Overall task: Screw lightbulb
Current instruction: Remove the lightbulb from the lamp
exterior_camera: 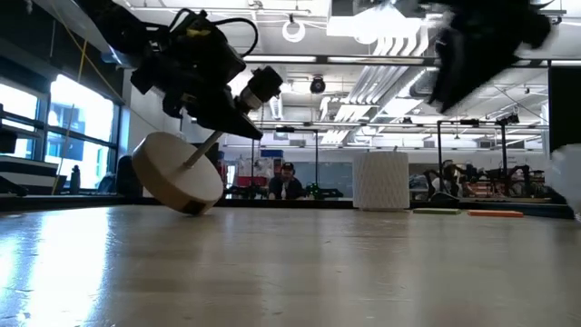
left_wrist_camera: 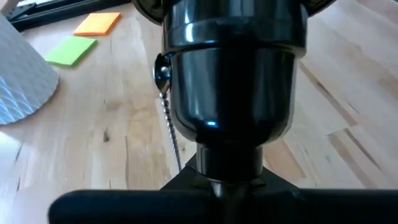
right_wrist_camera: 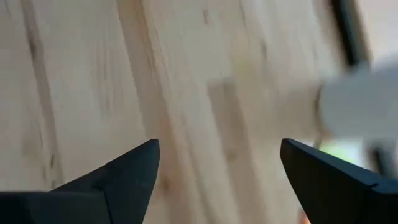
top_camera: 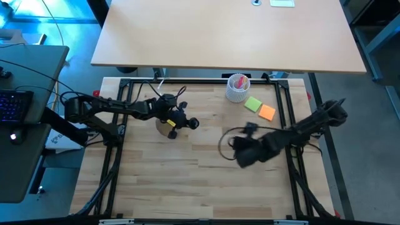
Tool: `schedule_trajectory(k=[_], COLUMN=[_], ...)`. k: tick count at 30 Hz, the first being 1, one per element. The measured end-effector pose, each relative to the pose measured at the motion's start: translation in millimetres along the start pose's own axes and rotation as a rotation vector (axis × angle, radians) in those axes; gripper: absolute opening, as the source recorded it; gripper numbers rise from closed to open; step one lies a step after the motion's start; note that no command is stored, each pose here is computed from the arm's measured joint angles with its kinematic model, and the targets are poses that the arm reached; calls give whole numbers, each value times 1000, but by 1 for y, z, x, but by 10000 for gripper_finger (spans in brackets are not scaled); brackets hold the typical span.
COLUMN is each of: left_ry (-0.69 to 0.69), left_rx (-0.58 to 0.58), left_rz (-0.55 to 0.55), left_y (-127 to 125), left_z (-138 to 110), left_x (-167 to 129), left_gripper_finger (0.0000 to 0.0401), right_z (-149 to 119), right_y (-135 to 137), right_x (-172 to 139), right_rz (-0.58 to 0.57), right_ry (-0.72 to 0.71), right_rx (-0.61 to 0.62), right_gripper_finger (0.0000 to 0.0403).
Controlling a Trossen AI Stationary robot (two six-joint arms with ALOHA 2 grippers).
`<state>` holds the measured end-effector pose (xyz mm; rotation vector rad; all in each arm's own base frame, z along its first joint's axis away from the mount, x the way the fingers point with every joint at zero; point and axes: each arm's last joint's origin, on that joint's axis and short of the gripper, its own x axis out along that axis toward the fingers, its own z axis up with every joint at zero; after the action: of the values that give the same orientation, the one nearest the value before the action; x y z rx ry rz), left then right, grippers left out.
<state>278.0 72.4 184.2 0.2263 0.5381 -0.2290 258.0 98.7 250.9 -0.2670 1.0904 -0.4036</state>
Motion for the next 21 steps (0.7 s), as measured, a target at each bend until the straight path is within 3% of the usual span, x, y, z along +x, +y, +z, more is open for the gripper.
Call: schedule_trajectory(k=[6,11,16,21], left_ry=[-135,-340,-451,-520], left_rx=[60,113,43,-105], left_rz=[24,68,188,238], left_y=[4,17,46,69], left_z=[12,25,11,-26], left_x=[1,1,10,32], left_gripper_finger=[7,7,7,7], right_z=[-74,-98,-101,-99], right_y=[-1,-7,-2,2], right_x=[-12,-28,-33,-29], right_rz=[0,38,27,8], right_ry=[-14,-151,-250,-264], right_rx=[340,564,585,580], right_gripper_finger=[332,332,332,332])
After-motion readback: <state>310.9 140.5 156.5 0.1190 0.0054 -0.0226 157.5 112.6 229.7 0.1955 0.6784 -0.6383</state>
